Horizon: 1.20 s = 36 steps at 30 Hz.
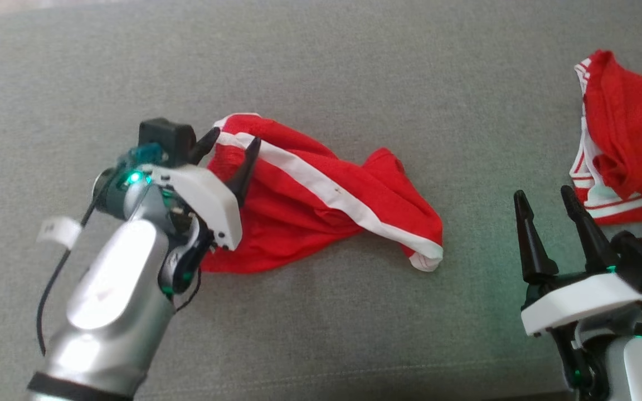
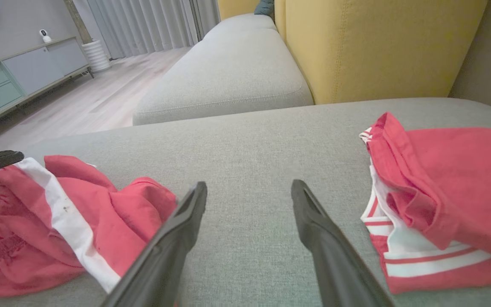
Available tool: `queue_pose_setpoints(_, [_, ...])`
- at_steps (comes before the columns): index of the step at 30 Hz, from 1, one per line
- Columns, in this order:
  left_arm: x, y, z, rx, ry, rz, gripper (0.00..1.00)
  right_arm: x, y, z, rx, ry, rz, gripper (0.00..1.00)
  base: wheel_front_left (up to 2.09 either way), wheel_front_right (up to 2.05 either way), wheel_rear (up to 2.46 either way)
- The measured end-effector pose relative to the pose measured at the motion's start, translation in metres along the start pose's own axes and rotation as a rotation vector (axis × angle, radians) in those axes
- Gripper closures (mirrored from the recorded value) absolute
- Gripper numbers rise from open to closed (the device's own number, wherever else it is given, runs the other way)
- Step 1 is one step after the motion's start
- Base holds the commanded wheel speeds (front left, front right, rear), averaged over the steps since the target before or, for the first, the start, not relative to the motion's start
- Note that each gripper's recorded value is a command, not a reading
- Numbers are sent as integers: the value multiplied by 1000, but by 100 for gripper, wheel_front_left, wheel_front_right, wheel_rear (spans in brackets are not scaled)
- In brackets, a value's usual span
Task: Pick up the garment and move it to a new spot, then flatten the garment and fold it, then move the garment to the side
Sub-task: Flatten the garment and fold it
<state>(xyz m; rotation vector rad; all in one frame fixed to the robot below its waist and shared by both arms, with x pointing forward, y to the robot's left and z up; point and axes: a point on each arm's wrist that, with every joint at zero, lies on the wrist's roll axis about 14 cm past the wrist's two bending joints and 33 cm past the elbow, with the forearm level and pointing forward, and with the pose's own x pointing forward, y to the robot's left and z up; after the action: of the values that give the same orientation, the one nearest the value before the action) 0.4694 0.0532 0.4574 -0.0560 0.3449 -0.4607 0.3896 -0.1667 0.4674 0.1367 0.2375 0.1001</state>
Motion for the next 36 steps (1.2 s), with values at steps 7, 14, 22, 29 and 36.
queue_pose_setpoints(7, [14, 4, -22, -5, 125, -5, 0, 1, -5, -8, 4, 22, -16, 0, 0, 0, 0])
queue_pose_setpoints(14, [12, 3, -48, -3, 257, -22, 49, 4, -5, -7, 5, 18, -12, 0, 0, 0, 0])
queue_pose_setpoints(22, [9, 1, -63, 26, 351, -34, 100, 6, -5, -8, 10, 21, -12, 0, 0, 0, 0])
queue_pose_setpoints(29, [14, 4, -31, 49, 192, -6, 100, 5, -5, -7, 12, 16, -12, 0, 0, 0, 0])
queue_pose_setpoints(36, [8, 2, 12, -12, -28, 31, 100, 3, 3, -16, -6, 53, 8, 0, 0, 0, 0])
